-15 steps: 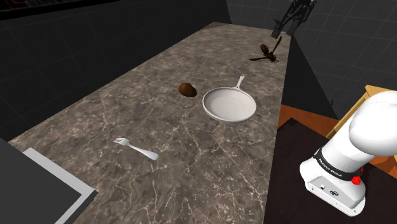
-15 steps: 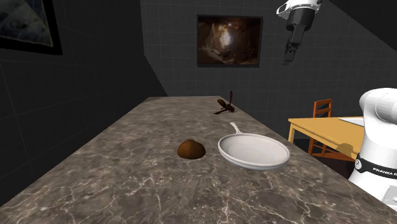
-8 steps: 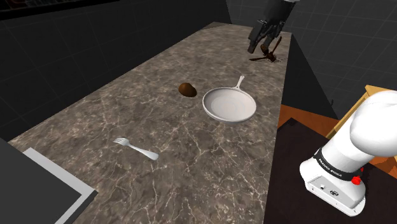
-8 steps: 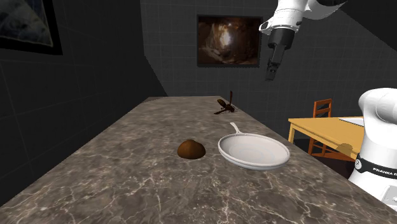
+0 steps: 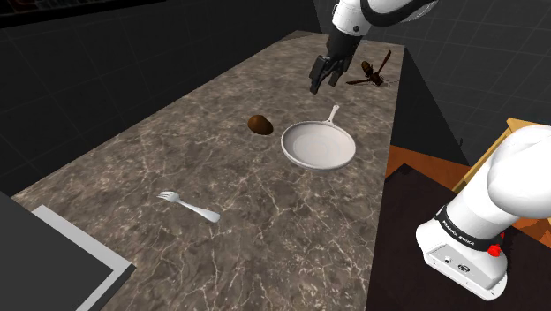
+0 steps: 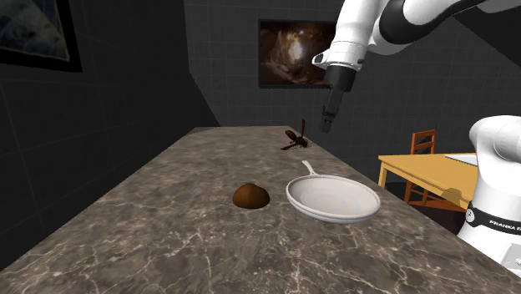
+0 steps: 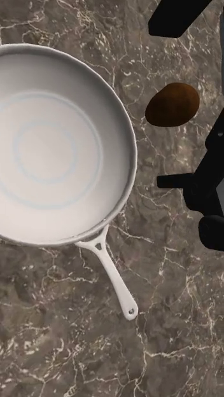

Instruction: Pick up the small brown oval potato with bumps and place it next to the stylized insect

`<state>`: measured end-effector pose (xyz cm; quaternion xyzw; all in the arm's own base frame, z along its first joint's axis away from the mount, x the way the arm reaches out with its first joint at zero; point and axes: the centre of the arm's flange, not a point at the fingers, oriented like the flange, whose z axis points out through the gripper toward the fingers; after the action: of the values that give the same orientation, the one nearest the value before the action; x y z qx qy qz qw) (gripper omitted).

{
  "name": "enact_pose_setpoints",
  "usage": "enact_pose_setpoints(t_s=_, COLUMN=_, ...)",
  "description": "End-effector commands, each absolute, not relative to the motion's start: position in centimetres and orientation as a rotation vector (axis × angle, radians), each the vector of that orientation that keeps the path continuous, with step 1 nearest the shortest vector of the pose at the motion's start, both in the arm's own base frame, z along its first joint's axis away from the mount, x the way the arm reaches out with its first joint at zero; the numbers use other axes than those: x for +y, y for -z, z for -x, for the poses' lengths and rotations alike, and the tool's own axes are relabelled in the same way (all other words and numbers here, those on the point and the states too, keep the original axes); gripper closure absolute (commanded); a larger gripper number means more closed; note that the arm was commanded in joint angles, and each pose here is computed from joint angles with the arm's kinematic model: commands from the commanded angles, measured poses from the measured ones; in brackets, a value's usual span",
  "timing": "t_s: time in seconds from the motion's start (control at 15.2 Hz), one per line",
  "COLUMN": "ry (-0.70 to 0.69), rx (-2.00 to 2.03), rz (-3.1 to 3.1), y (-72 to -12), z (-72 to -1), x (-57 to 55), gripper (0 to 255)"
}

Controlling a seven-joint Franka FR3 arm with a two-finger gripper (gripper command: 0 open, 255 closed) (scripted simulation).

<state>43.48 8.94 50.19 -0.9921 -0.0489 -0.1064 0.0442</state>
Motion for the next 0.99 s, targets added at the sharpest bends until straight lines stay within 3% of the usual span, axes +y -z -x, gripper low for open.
enact_pose_setpoints(t_s=0.0, ry=0.338, rx=-0.18, rz=3.028, y=-48.3, z=-45.1, x=9.7, gripper=0)
enact_pose_setpoints(t_s=0.92, ry=0.402, rx=-0.387, rz=2.994, y=-36.5, z=-56.2, x=17.7, gripper=0)
